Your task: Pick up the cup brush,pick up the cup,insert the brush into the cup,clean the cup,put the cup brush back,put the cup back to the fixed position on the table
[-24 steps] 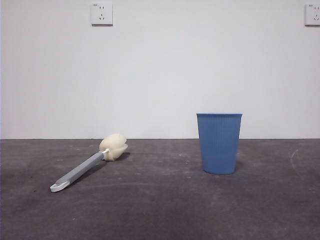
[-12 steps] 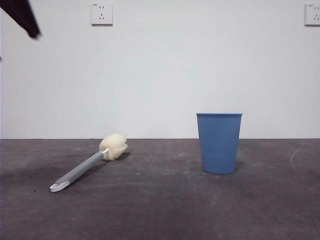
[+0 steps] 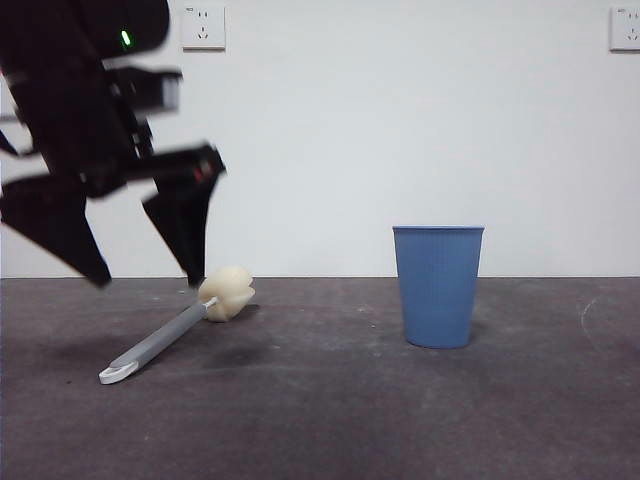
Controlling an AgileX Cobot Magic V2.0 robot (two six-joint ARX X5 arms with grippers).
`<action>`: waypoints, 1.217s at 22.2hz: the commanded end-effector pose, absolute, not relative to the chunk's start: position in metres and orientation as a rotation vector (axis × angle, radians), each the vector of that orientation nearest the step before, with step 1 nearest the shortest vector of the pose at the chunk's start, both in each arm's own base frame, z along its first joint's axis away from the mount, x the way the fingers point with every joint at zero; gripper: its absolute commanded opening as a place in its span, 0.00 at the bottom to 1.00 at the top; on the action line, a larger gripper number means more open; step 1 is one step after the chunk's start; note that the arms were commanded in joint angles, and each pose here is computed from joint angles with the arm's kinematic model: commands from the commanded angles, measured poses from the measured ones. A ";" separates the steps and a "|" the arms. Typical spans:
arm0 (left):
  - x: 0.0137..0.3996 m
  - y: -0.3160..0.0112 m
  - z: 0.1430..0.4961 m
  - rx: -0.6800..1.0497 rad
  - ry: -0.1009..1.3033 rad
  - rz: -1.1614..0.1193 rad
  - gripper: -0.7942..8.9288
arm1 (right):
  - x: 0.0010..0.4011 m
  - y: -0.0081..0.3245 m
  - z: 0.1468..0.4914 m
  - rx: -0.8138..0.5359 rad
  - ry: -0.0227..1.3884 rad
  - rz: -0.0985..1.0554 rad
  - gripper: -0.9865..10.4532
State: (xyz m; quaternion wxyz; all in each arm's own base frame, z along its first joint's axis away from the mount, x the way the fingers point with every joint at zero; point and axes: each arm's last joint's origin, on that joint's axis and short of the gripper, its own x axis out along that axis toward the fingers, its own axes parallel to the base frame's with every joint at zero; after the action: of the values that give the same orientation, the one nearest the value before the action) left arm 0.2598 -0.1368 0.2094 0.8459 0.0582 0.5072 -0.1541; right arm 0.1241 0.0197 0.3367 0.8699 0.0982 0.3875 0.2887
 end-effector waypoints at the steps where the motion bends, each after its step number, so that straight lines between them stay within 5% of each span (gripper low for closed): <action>1: 0.267 -0.142 0.190 0.104 1.119 -0.290 0.71 | 0.124 0.020 0.338 0.208 0.806 0.603 0.58; 15: 0.271 -0.157 0.157 0.118 1.198 -0.212 0.65 | 0.125 0.020 0.338 0.207 0.805 0.603 0.58; 22: 0.268 -0.161 0.157 0.133 1.200 -0.216 0.30 | 0.125 0.020 0.338 0.206 0.806 0.602 0.58; 27: 0.266 -0.160 0.157 0.145 1.221 -0.212 0.27 | 0.125 0.020 0.338 0.206 0.803 0.602 0.58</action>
State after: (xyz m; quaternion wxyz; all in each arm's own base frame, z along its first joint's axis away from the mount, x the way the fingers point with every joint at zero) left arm 0.2678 -0.1593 0.1618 0.8197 0.0635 0.5601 -0.1017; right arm 0.1246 0.0197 0.3369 0.8706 0.0978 0.3861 0.2887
